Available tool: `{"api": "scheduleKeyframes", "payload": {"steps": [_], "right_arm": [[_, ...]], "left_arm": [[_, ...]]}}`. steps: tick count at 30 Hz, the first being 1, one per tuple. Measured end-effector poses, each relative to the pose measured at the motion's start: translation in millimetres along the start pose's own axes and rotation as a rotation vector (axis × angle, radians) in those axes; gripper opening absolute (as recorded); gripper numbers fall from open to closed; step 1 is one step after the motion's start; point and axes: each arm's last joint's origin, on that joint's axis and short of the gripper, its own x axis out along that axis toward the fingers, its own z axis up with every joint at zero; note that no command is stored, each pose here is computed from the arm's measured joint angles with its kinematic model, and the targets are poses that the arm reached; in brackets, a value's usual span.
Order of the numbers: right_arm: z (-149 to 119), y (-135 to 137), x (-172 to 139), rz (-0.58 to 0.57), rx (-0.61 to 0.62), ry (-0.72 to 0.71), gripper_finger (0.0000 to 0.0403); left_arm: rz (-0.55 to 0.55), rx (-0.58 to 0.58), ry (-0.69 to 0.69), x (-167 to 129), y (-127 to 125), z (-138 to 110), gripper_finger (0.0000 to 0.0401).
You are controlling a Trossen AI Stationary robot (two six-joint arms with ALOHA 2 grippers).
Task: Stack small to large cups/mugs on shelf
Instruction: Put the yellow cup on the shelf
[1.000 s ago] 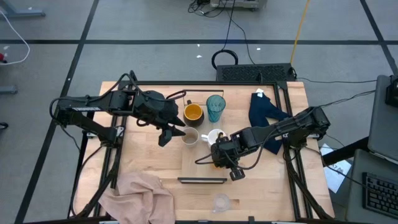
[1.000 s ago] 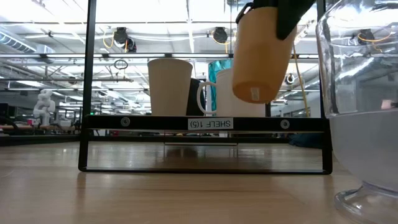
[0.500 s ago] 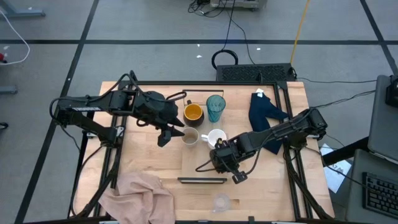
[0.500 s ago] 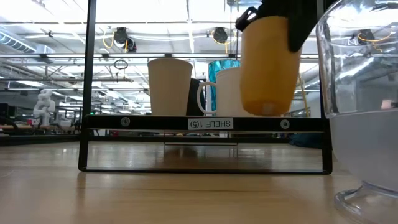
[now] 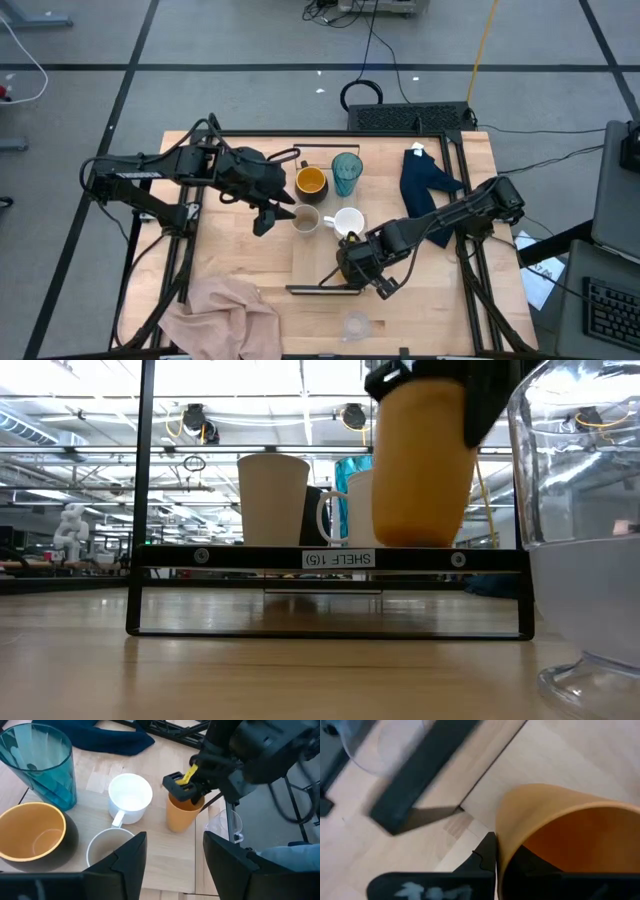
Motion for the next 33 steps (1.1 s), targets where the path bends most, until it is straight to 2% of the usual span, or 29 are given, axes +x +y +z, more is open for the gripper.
{"api": "scheduleKeyframes", "payload": {"steps": [4, 12, 24, 33], "right_arm": [[0, -1, 7, 0.007, -0.028, 0.027, 0.0], [0, -2, 4, -0.052, -0.083, 0.051, 0.0001], [7, -1, -8, 0.03, -0.002, 0.0, 0.0002], [9, -2, -1, 0.033, 0.008, 0.01, 0.0045]], "left_arm": [[0.0, -0.007, 0.002, 0, 0, 0, 0.0195], [-0.009, -0.004, 0.009, 0, -1, -1, 0.0195], [-0.024, -0.001, 0.014, 0, -2, -1, 0.0195], [-0.029, -0.005, 0.017, 0, -3, -2, 0.0195]]}}
